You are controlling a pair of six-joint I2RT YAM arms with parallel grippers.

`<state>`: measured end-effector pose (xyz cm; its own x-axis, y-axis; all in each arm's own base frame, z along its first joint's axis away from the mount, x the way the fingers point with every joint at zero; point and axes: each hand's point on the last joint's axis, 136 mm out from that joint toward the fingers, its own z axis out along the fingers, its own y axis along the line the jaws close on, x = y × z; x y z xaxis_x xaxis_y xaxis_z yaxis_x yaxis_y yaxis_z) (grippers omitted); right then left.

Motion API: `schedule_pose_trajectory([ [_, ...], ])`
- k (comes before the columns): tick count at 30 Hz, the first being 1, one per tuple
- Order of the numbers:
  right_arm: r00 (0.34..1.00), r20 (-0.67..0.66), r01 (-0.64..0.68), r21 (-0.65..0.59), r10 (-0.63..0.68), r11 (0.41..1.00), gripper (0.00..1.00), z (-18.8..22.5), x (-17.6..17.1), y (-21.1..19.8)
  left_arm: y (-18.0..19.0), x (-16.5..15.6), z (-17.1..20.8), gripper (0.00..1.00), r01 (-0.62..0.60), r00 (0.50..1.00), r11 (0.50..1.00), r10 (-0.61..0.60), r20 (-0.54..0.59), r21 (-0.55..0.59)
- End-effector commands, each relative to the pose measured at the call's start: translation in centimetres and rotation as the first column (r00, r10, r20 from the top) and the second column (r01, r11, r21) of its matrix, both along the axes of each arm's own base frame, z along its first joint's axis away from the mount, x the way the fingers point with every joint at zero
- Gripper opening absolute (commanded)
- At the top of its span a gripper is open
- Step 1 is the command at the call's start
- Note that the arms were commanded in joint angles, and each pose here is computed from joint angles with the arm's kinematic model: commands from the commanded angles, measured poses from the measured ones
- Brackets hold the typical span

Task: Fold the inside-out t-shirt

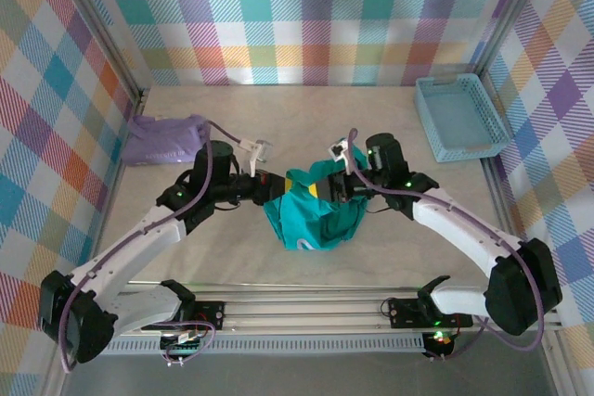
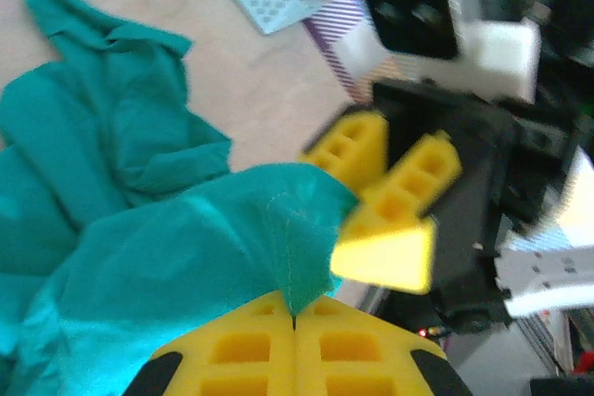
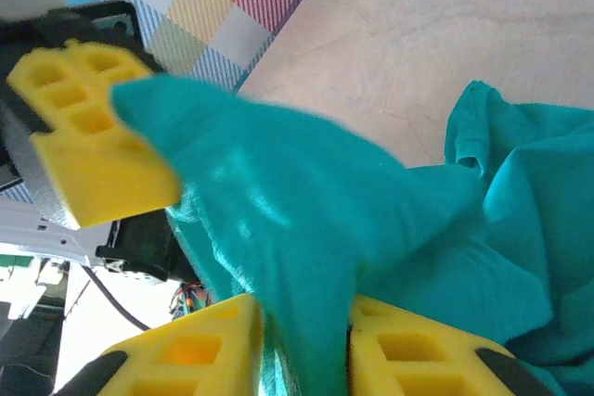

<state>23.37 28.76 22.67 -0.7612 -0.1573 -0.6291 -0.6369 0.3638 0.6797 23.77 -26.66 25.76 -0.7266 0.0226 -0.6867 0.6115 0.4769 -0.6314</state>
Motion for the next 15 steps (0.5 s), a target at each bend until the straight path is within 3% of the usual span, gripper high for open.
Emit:
schedule_pose_trajectory([
  [1, 0.994, 0.042, -0.105, 0.057, 0.103, 0.993, 0.32, 2.8, -1.7, -0.4, -0.9, -2.1, 1.9, 0.00, 0.155, 0.981, 0.986, -0.147, 0.130, -0.055],
  [7, 0.987, 0.041, -0.160, 0.086, 0.157, 0.983, 0.31, 3.3, -2.1, 0.0, -1.4, -3.4, 2.4, 0.00, 0.247, 0.961, 0.965, -0.233, 0.149, -0.085],
  [11, 0.977, 0.040, -0.214, 0.129, 0.211, 0.968, 0.18, 3.8, -2.8, 0.3, -1.5, -4.1, 2.7, 0.00, 0.291, 0.946, 0.952, -0.273, 0.174, -0.091],
  [15, 0.984, 0.002, -0.177, 0.112, 0.178, 0.978, 0.07, 3.4, -2.0, -0.4, -1.8, -5.4, 3.9, 0.00, 0.364, 0.918, 0.921, -0.329, 0.222, -0.137],
])
